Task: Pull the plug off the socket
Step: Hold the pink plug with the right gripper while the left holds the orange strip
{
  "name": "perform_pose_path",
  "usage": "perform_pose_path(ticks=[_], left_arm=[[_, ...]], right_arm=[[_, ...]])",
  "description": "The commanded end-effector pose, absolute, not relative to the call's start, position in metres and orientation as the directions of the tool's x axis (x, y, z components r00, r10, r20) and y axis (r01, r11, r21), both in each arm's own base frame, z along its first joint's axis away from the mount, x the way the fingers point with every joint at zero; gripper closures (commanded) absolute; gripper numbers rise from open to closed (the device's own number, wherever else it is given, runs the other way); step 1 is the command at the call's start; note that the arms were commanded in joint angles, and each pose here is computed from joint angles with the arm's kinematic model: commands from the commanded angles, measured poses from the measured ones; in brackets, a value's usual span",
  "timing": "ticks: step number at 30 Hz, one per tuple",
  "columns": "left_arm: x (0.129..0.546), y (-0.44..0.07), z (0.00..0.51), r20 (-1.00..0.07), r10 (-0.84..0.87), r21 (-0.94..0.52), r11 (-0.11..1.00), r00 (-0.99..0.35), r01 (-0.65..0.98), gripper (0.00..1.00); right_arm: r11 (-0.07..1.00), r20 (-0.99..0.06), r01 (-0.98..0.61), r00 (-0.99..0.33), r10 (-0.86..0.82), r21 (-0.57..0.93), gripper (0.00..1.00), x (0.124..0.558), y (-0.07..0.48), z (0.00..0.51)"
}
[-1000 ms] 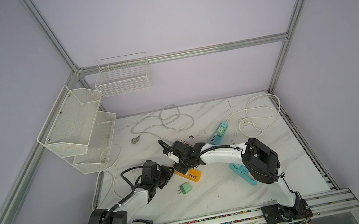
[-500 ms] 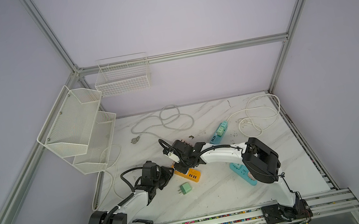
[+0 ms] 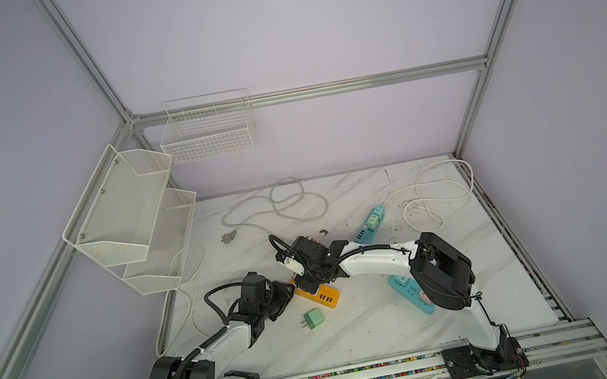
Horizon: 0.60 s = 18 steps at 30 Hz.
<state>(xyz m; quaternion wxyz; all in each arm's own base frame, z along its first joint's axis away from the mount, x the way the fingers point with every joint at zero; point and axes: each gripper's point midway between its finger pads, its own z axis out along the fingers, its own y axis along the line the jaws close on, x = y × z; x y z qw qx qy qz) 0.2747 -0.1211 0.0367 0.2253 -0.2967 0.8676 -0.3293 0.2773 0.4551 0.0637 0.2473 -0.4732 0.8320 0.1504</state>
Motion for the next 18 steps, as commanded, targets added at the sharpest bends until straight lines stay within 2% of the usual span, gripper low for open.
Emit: perform_pose_path(ticks=[1, 5, 7, 14, 18], left_arm=[[0.232, -0.110, -0.008, -0.094, -0.653, -0.569, 0.655, -0.751, -0.498, 0.68], [0.233, -0.111, -0.008, -0.092, -0.650, -0.567, 0.657, -0.754, -0.497, 0.68], [0.233, -0.111, -0.009, -0.091, -0.649, -0.564, 0.658, -0.755, -0.498, 0.69], [0.230, -0.111, -0.011, -0.087, -0.648, -0.556, 0.662, -0.756, -0.503, 0.70], [0.231, -0.111, -0.010, -0.092, -0.649, -0.557, 0.662, -0.756, -0.501, 0.71]], right_arm=[[0.492, -0.601, -0.870, -0.387, -0.699, -0.012, 0.78, 0.281, 0.460, 0.084], [0.474, -0.588, -0.879, -0.363, -0.722, -0.040, 0.82, 0.272, 0.467, 0.080], [0.456, -0.607, -0.890, -0.360, -0.708, -0.004, 0.82, 0.265, 0.473, 0.083], [0.499, -0.625, -0.866, -0.405, -0.668, 0.028, 0.82, 0.287, 0.460, 0.091], [0.497, -0.617, -0.868, -0.404, -0.676, 0.024, 0.82, 0.286, 0.459, 0.091]])
